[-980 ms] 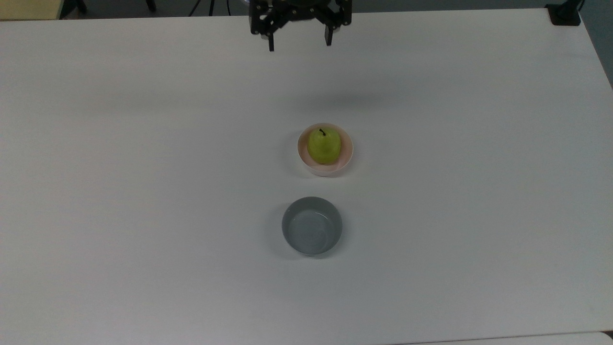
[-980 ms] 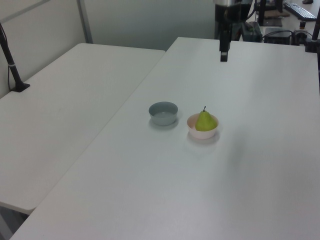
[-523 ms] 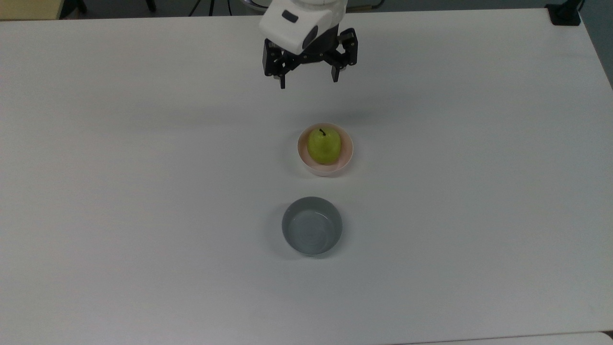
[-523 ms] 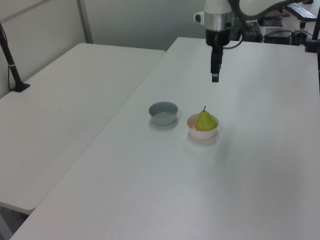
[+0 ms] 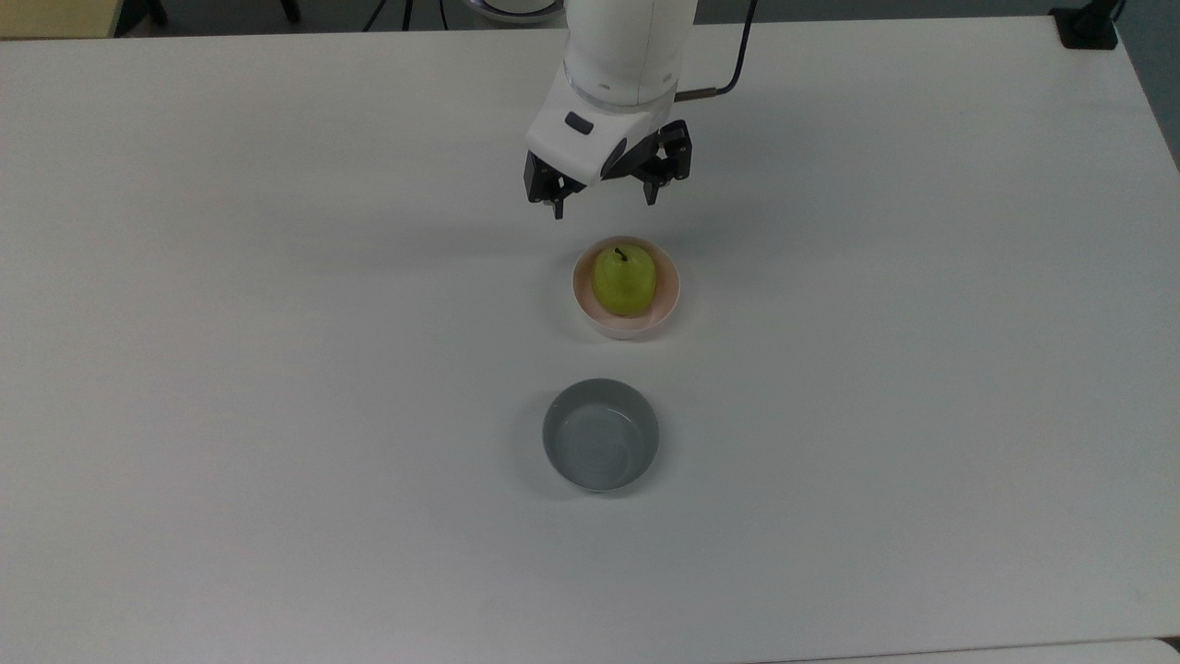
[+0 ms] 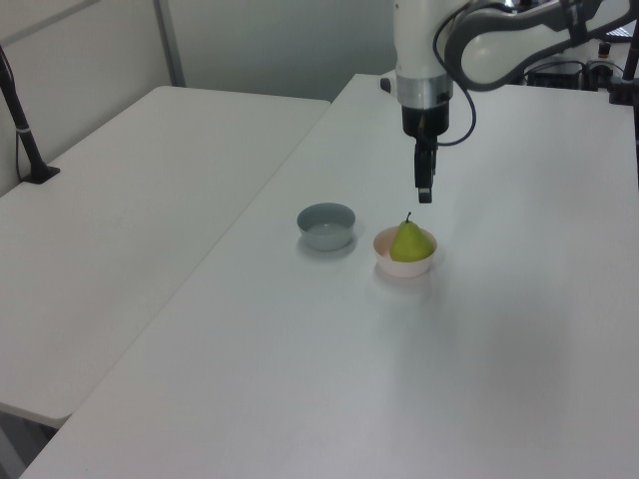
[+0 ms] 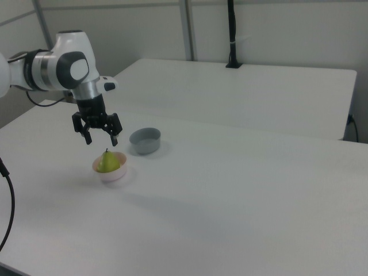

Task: Pick up a pear from the bowl
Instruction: 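Move the open gripper over the pink bowl and lower onto the pear, then close the gripper around the green pear in the pink bowl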

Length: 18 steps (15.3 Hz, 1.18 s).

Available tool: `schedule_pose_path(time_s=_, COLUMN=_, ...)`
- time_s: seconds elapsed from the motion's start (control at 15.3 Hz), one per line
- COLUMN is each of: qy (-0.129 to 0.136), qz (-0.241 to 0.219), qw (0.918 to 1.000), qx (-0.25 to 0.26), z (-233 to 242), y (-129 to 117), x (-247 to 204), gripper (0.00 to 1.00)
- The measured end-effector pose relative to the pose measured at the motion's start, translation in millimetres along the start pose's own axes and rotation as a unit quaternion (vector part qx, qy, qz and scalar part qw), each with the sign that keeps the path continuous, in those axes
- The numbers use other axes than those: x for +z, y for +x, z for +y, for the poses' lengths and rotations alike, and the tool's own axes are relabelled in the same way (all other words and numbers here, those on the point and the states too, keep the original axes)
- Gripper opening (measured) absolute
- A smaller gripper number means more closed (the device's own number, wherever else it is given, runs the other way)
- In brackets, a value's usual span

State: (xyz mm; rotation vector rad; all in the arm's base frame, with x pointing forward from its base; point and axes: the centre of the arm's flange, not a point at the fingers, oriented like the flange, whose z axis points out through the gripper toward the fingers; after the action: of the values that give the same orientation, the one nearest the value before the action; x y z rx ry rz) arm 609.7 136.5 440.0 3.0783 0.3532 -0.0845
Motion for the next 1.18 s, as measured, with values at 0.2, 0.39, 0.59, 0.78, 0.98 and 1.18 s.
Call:
schedule_pose_path(time_s=0.2, qy=-0.001, qz=-0.004, qw=1.0, qx=-0.002, z=-1.6, y=2.5, x=22.5, gripper=1.0)
schedule_pose_path(time_s=0.39, qy=0.001, qz=-0.005, qw=0.9999, qx=-0.009, z=-9.7, y=9.0, x=42.6, gripper=1.0)
schedule_pose_path(time_s=0.59, qy=0.0, qz=-0.008, qw=0.9998, qx=-0.019, z=-20.8, y=13.9, x=58.1, gripper=1.0)
schedule_pose_path(time_s=0.78, qy=0.0, qz=-0.006, qw=0.9998, qx=-0.019, z=-22.3, y=18.0, x=68.8, gripper=0.97)
schedule_pose_path(time_s=0.98, qy=-0.007, qz=-0.01, qw=0.9997, qx=-0.023, z=-21.6, y=19.4, x=76.5, gripper=0.96)
schedule_pose_path(time_s=1.18, qy=-0.01, qz=-0.012, qw=0.9996, qx=-0.025, z=-21.5, y=20.6, x=82.3, gripper=0.91)
